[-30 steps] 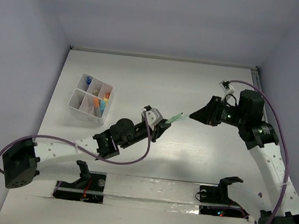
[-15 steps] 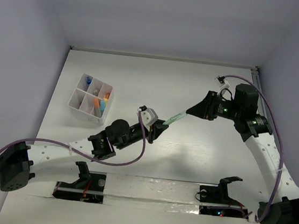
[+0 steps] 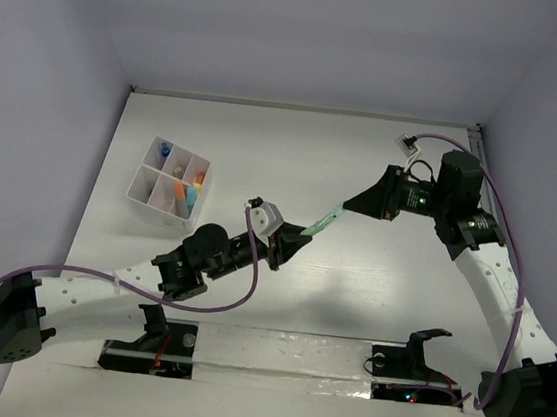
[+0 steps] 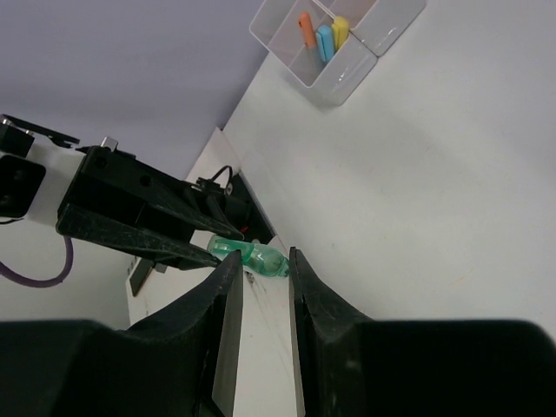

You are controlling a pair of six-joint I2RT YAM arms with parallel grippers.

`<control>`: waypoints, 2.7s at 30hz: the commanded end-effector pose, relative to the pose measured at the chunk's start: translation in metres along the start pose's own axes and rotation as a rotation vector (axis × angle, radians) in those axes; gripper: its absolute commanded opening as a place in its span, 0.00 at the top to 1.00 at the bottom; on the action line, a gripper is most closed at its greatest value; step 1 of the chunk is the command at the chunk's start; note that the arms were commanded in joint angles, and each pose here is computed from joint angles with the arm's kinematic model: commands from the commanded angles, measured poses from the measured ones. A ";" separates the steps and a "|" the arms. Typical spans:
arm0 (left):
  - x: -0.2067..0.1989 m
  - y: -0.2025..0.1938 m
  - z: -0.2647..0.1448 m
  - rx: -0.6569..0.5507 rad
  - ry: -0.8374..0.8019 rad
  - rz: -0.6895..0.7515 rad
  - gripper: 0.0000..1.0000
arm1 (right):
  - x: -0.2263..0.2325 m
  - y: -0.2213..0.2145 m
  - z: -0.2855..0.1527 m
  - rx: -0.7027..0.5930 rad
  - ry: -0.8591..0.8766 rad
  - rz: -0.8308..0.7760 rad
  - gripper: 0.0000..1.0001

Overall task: Sort the stationery into containers
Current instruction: Close the pen cap on the pen.

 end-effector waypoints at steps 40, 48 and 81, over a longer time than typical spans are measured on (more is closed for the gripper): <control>-0.016 0.114 0.027 -0.357 0.028 0.001 1.00 | 0.013 -0.123 0.071 0.236 0.116 0.124 1.00; -0.005 0.139 0.028 -0.411 0.042 0.004 1.00 | 0.013 -0.150 0.087 0.277 0.150 0.144 1.00; 0.040 0.070 0.000 -0.287 0.073 -0.207 1.00 | 0.019 -0.092 0.051 0.078 0.046 -0.004 0.41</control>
Point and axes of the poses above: each gripper's point midway between its finger pads, its own z axis out along the fingers, its own x axis along the line the jaws close on, y = z × x, the point moved 7 cm from there along -z, back along the fingers, and after that the axes turned 8 degrees about -z, right-handed, at the moved point
